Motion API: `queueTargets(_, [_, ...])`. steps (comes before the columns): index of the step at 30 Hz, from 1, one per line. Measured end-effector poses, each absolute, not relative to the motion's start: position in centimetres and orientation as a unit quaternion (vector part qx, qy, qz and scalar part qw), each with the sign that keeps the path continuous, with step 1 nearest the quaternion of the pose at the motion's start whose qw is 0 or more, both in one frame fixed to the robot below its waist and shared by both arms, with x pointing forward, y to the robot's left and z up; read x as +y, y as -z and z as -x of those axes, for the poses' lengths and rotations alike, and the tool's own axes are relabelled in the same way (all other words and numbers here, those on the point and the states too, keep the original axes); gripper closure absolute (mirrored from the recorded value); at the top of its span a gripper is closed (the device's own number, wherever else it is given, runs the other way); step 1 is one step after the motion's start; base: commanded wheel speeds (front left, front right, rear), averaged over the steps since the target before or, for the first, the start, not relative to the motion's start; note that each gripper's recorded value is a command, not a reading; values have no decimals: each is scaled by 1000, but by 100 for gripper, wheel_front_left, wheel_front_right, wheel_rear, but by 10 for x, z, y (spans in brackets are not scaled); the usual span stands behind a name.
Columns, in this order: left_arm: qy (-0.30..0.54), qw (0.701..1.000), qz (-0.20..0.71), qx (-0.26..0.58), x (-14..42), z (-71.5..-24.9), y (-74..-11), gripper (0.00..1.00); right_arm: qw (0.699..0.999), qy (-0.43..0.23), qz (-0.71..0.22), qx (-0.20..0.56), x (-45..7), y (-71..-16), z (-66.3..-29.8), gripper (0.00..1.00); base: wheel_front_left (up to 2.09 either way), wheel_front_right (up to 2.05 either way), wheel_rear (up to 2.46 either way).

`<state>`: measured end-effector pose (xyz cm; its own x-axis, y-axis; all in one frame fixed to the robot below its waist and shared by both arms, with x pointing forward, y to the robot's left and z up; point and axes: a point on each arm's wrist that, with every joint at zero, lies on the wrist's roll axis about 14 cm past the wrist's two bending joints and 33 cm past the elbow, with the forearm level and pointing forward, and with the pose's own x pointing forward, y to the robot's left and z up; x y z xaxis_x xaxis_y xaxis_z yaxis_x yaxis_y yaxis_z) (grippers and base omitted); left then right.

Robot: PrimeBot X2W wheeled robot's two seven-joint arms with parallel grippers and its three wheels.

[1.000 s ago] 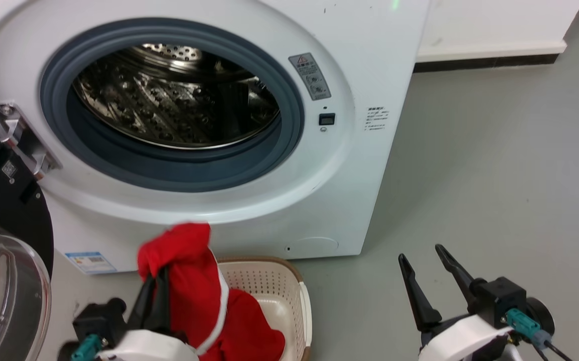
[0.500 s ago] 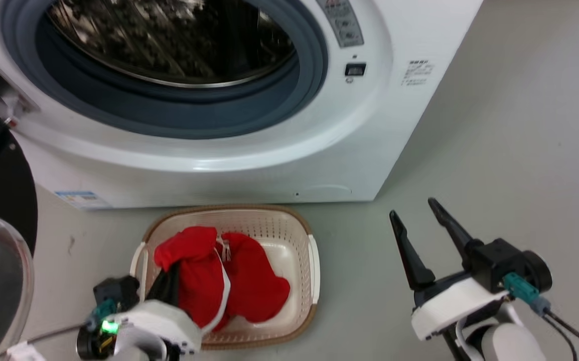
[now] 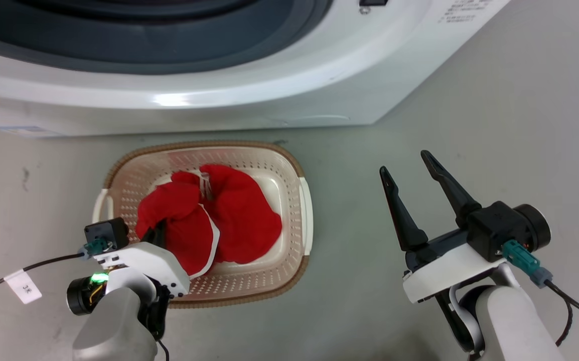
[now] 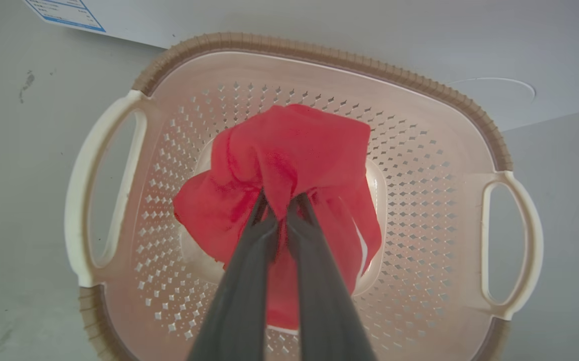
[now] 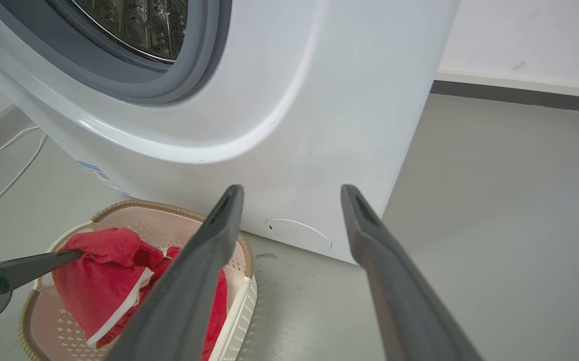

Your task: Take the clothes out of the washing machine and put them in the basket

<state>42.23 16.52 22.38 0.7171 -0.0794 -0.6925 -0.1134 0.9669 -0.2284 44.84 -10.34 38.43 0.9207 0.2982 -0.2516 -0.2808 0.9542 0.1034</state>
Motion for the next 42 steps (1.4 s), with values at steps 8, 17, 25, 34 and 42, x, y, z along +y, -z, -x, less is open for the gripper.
queueTargets(8, [-14, 888, 124, 443, 160, -408, -179, 100, 977, -129, -32, 167, -118, -354, -445, 0, 0, 0, 0])
queueTargets(17, [-5, 904, 125, 408, 156, -412, -211, 0, 980, -123, -31, 151, -122, -371, -437, 0, 0, 0, 0])
queueTargets(25, [1, 942, 115, 315, 159, -409, -283, 0, 987, -114, -27, 112, -127, -415, -417, 0, 0, 0, 0])
queueTargets(34, [3, 984, 92, 152, 172, -423, -386, 0, 992, -108, -18, 59, -130, -462, -400, 0, 0, 0, 0])
queueTargets(42, [10, 998, 61, 30, 177, -426, -463, 0, 994, -103, -10, 21, -134, -490, -391, 0, 0, 0, 0])
